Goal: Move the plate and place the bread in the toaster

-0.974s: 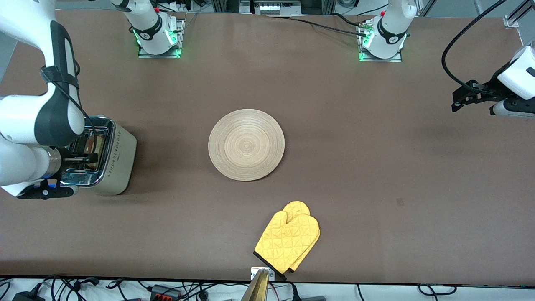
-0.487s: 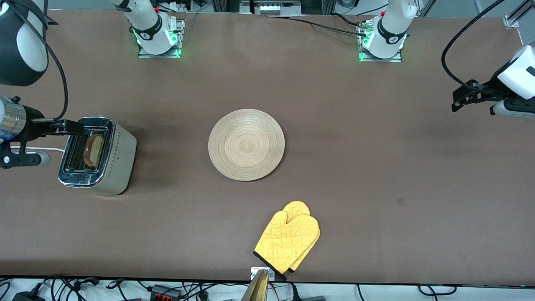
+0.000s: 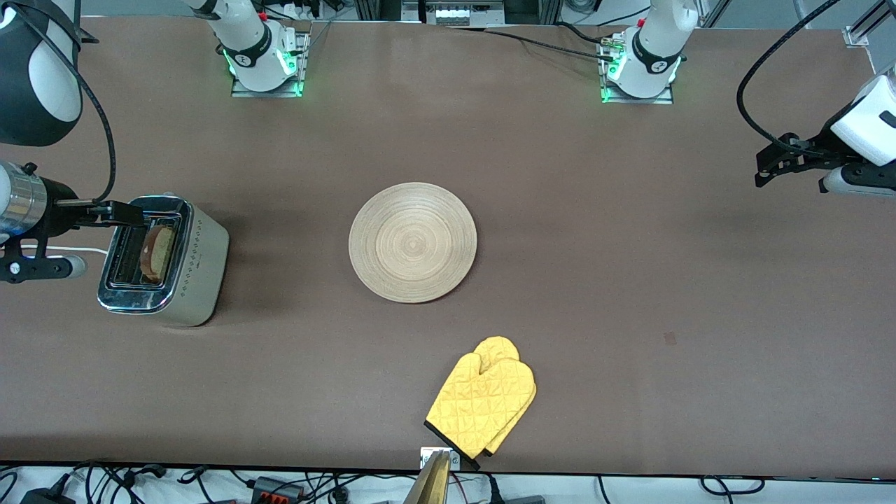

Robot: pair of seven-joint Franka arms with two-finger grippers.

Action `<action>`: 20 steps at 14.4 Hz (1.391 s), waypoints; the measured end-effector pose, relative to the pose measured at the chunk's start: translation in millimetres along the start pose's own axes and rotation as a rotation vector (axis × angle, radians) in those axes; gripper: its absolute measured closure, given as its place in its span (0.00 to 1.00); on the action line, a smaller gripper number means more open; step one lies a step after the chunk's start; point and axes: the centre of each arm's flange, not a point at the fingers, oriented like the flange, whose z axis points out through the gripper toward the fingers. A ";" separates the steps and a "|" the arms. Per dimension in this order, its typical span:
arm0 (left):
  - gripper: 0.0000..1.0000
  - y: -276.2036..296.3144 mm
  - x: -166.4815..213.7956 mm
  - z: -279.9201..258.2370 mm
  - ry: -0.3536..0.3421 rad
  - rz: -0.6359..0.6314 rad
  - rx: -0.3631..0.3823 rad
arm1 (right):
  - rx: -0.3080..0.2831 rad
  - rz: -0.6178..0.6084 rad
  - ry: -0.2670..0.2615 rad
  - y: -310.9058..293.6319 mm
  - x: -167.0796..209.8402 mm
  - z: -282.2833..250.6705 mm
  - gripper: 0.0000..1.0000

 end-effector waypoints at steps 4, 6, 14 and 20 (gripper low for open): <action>0.00 0.0 0.0 -0.1 0.000 0.000 0.000 | 0.069 0.031 0.065 17.4 -15.8 -2.7 0.00; 0.00 0.1 0.1 -0.2 0.000 0.000 0.000 | 0.074 0.062 0.108 22.6 -39.0 -9.4 0.00; 0.00 0.2 0.1 -0.3 0.001 0.000 0.000 | 0.105 0.128 0.178 41.1 -94.2 -3.7 0.00; 0.00 0.3 0.1 -0.3 0.001 0.001 0.000 | 0.105 0.121 0.208 29.1 -99.9 -4.5 0.00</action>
